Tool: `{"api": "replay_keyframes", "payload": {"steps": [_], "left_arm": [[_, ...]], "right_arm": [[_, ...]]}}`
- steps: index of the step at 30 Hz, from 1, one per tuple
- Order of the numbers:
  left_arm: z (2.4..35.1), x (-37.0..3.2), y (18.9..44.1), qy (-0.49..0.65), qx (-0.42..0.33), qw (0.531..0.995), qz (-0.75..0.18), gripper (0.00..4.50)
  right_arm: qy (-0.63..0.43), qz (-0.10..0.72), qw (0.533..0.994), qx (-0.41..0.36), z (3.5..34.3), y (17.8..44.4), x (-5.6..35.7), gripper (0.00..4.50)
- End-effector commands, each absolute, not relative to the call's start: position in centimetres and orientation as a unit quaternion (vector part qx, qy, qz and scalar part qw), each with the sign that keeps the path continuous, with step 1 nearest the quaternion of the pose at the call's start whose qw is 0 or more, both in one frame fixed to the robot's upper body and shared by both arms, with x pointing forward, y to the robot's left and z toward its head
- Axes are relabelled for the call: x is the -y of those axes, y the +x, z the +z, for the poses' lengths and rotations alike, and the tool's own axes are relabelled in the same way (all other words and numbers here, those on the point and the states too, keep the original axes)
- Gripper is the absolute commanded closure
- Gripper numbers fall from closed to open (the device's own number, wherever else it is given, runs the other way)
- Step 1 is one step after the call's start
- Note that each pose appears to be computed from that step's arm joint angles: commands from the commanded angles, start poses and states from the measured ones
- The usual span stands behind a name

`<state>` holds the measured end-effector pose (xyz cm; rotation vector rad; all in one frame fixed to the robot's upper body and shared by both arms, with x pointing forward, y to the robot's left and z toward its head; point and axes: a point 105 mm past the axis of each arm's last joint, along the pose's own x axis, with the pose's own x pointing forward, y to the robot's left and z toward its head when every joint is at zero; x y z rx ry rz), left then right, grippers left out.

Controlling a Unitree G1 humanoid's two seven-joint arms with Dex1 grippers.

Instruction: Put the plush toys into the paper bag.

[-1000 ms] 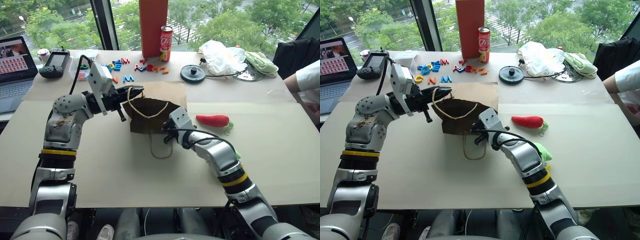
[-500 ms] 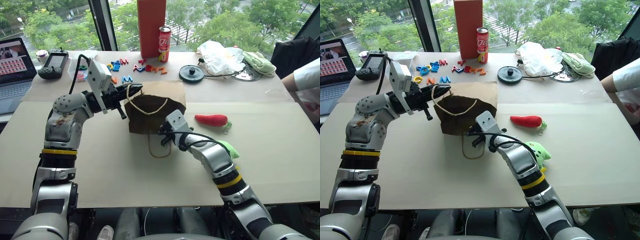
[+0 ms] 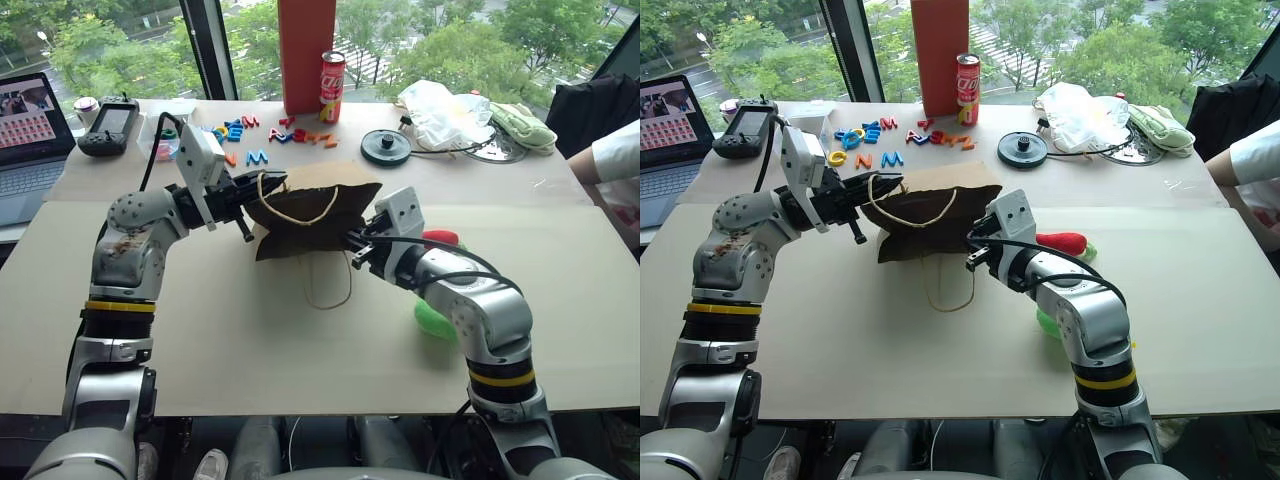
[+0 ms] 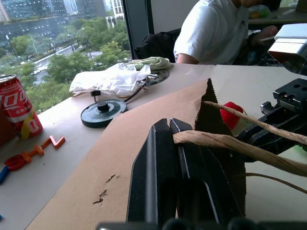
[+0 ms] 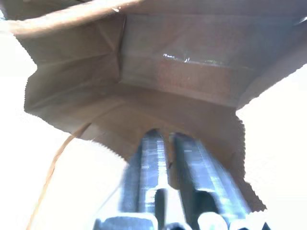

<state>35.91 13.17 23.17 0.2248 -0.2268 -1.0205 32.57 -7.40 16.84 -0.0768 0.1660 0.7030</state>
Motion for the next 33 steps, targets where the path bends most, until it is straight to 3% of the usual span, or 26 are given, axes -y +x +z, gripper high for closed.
{"api": "replay_keyframes", "payload": {"steps": [1, 7, 8, 17, 22, 29, 33], "left_arm": [[24.0, -13.1, 35.6, 0.116, 0.127, 0.858, -0.485, 4.50], [24.0, -13.2, 35.5, 0.115, 0.126, 0.858, -0.485, 4.50], [24.0, -13.2, 35.5, 0.115, 0.125, 0.858, -0.485, 4.50], [24.1, -13.0, 35.7, 0.110, 0.127, 0.857, -0.487, 4.50], [24.3, -12.8, 35.7, 0.108, 0.130, 0.857, -0.488, 4.50], [24.3, -12.9, 35.7, 0.107, 0.130, 0.857, -0.487, 4.50], [24.3, -12.8, 35.8, 0.107, 0.129, 0.857, -0.487, 4.50]], "right_arm": [[-0.048, 0.343, 0.937, -0.047, 19.5, 31.4, 9.6, 2.34], [-0.129, 0.313, 0.934, -0.114, 19.4, 29.5, 15.8, 0.25], [-0.141, 0.306, 0.932, -0.134, 19.1, 29.1, 16.6, 0.07], [-0.212, 0.307, 0.867, -0.331, 13.5, 23.9, 21.4, 0.07], [-0.210, 0.277, 0.870, -0.349, 11.6, 24.3, 22.0, 0.07], [-0.200, 0.263, 0.886, -0.326, 11.3, 25.5, 21.3, 0.07], [-0.199, 0.267, 0.892, -0.305, 11.4, 26.1, 20.5, 1.15]]}}
